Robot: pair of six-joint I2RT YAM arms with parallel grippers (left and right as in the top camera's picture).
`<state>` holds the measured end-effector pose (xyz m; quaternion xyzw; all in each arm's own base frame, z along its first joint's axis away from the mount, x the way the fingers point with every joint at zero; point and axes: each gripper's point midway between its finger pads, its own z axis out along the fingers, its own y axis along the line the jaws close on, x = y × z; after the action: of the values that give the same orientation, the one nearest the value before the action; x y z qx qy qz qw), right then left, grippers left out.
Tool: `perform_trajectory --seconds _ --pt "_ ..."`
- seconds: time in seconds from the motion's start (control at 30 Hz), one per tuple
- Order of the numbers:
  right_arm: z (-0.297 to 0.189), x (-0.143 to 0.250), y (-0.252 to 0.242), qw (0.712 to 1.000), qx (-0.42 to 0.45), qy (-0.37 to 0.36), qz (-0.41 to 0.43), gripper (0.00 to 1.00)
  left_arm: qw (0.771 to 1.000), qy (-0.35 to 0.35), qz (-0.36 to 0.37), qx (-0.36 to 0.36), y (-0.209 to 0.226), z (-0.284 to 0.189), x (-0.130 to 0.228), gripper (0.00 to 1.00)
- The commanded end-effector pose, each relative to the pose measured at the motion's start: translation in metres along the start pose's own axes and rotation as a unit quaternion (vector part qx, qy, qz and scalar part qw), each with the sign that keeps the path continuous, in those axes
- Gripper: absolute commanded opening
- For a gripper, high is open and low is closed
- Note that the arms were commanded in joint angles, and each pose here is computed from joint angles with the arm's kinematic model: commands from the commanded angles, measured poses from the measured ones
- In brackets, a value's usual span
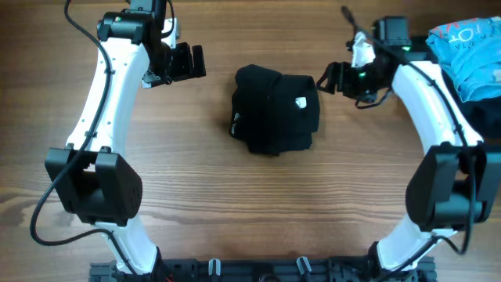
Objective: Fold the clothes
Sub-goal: 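Grasp the folded black shirt bundle with the right gripper and lift it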
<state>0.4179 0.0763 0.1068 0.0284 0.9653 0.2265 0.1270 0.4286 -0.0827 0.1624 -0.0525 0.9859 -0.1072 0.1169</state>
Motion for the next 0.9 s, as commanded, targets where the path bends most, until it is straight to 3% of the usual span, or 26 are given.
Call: perform_trajectory --seconds 0.0,0.47,0.67,0.73,0.8,0.83,0.87 --pt "0.034 0.018 0.008 0.995 -0.089 0.054 -0.007 0.84 1.000 0.013 -0.003 -0.004 0.001 0.005 0.005 1.00" --pt "0.107 0.041 0.008 0.981 -0.148 0.123 0.028 0.81 1.000 0.014 0.001 -0.006 0.003 0.005 0.006 1.00" --pt "0.141 0.059 0.041 0.976 -0.150 0.155 0.039 0.61 1.000 0.014 0.001 -0.006 0.003 0.005 0.006 1.00" --pt "0.147 0.060 0.053 0.976 -0.152 0.153 0.035 0.44 1.000 0.014 0.002 -0.006 0.003 0.005 0.006 1.00" --pt "0.151 0.057 0.060 0.976 -0.154 0.148 0.040 0.14 1.000 0.014 0.001 -0.006 0.003 0.005 0.006 1.00" --pt "0.150 0.056 0.060 0.976 -0.154 0.147 0.046 0.05 1.000 0.014 0.002 -0.006 0.003 0.005 0.006 1.00" --pt "0.149 0.054 0.058 0.976 -0.154 0.144 0.050 0.04 1.000 0.014 0.001 -0.006 0.003 0.005 0.006 1.00"
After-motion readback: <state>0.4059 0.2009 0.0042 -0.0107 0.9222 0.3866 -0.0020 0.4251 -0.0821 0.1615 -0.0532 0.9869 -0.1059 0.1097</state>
